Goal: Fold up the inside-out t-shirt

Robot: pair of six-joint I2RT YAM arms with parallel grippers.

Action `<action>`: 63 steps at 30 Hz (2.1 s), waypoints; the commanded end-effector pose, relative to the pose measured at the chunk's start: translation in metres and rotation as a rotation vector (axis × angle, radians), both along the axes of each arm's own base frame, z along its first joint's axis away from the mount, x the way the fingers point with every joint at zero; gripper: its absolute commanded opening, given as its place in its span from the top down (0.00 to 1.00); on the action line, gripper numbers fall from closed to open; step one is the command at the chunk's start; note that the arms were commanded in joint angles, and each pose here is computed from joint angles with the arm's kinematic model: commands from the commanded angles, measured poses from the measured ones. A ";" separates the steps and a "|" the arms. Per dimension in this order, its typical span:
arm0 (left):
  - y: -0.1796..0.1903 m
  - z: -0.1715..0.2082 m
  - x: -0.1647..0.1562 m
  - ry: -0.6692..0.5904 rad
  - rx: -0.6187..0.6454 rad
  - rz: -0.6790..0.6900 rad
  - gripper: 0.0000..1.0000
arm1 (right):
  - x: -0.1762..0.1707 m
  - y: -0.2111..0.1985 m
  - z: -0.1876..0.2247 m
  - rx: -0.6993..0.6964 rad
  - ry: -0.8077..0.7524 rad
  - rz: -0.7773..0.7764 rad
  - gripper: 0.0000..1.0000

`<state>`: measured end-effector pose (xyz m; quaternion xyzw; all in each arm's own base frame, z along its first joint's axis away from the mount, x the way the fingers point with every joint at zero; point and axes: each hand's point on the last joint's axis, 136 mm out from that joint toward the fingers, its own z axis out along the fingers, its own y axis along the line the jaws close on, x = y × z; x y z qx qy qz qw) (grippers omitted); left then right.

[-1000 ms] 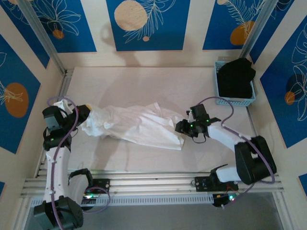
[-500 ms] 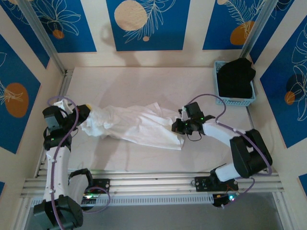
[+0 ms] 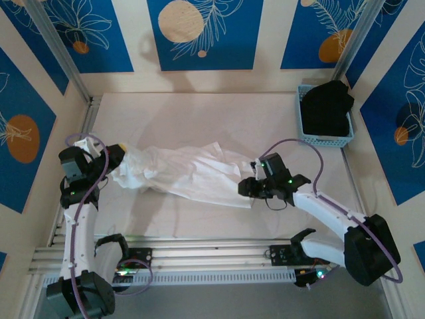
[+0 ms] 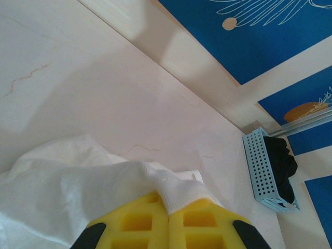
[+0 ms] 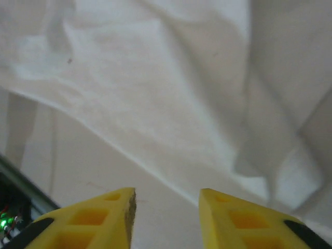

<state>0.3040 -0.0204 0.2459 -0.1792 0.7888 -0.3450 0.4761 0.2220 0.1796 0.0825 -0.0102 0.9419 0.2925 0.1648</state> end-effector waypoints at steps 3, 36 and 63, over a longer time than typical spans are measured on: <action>-0.007 0.003 -0.001 -0.026 -0.007 -0.036 1.00 | 0.028 -0.007 -0.010 -0.037 0.029 -0.036 0.59; -0.008 0.001 0.001 -0.023 -0.026 -0.043 1.00 | -0.060 0.019 -0.028 -0.011 0.112 0.165 0.71; -0.008 0.002 0.001 -0.028 -0.023 -0.044 1.00 | -0.007 0.038 -0.051 -0.007 0.154 0.137 0.75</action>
